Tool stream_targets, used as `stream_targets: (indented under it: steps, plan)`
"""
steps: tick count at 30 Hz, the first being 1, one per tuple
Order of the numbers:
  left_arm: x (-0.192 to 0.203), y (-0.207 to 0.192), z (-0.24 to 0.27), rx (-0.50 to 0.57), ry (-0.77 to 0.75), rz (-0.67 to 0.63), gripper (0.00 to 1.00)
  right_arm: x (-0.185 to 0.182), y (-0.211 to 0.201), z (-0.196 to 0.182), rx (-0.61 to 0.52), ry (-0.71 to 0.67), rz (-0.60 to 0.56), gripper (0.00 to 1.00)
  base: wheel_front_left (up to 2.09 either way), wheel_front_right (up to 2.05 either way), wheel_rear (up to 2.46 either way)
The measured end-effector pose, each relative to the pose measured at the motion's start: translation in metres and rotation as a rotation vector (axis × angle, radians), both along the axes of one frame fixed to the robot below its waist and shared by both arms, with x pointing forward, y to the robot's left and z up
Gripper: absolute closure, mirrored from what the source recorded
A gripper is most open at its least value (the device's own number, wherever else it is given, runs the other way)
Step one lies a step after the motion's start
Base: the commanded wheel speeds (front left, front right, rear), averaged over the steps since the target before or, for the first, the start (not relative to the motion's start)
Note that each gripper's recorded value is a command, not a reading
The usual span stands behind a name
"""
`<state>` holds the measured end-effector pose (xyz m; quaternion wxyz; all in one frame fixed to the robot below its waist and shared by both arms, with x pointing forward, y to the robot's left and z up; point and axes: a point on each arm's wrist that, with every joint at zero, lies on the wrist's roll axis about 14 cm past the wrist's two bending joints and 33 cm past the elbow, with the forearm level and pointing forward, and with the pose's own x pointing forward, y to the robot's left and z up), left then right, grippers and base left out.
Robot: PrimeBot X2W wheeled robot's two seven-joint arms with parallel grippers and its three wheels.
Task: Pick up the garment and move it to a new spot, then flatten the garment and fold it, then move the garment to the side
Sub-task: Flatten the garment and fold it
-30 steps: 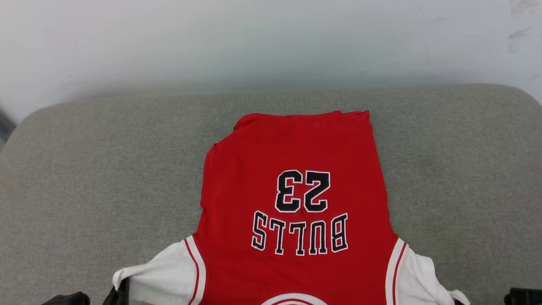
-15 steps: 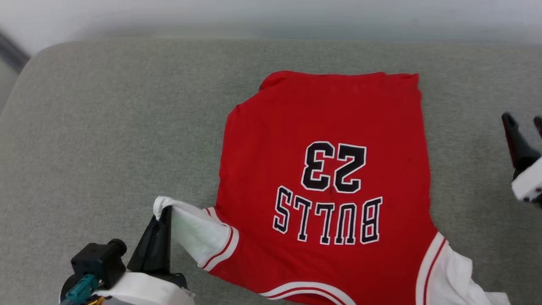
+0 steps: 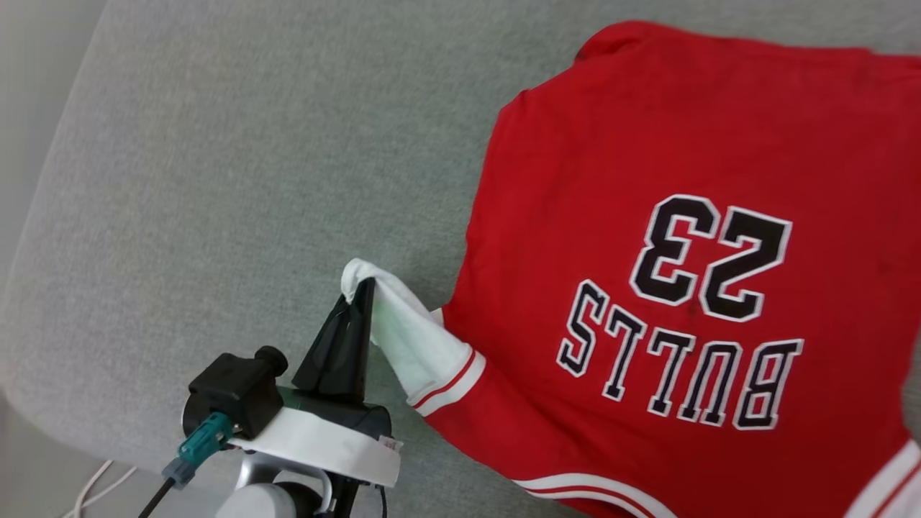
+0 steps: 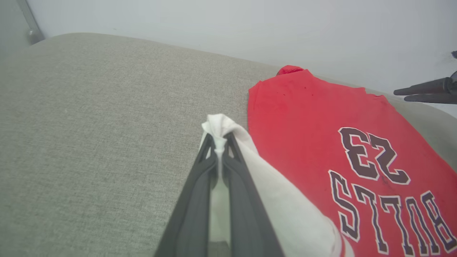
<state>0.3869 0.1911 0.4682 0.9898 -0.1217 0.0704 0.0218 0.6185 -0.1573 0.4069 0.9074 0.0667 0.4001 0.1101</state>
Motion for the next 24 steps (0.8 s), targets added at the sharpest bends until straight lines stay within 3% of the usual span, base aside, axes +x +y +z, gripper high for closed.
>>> stream_targets:
  steps: [4,9,10,11,12,19,24]
  plan:
    - [0.002,0.008,-0.017,0.005,0.042,0.027,1.0,0.0,0.023,-0.044,0.034,0.133,0.022,0.0,0.0,0.0,0.0]
    - [0.001,0.014,-0.028,0.019,0.076,0.043,1.0,0.0,0.029,-0.066,0.05,0.235,0.02,0.0,0.0,0.0,0.0]
    - [0.0,0.014,-0.029,0.021,0.08,0.041,1.0,0.0,0.028,-0.066,0.054,0.241,0.011,0.05,0.0,0.0,0.0]
    - [0.0,0.014,-0.03,0.023,0.082,0.039,1.0,-0.001,0.027,-0.067,0.053,0.249,0.005,0.65,0.0,0.0,0.0]
    - [0.0,0.015,-0.029,0.025,0.08,0.037,1.0,-0.001,0.026,-0.066,0.052,0.25,0.0,1.0,0.0,0.0,0.0]
    - [-0.006,0.019,-0.02,0.027,0.067,0.043,1.0,-0.007,0.016,-0.046,-0.02,0.215,0.003,1.0,0.0,0.0,0.0]
    - [-0.021,0.031,-0.013,0.038,0.064,0.074,1.0,-0.017,-0.005,-0.005,-0.116,0.116,0.028,1.0,0.0,0.0,0.0]
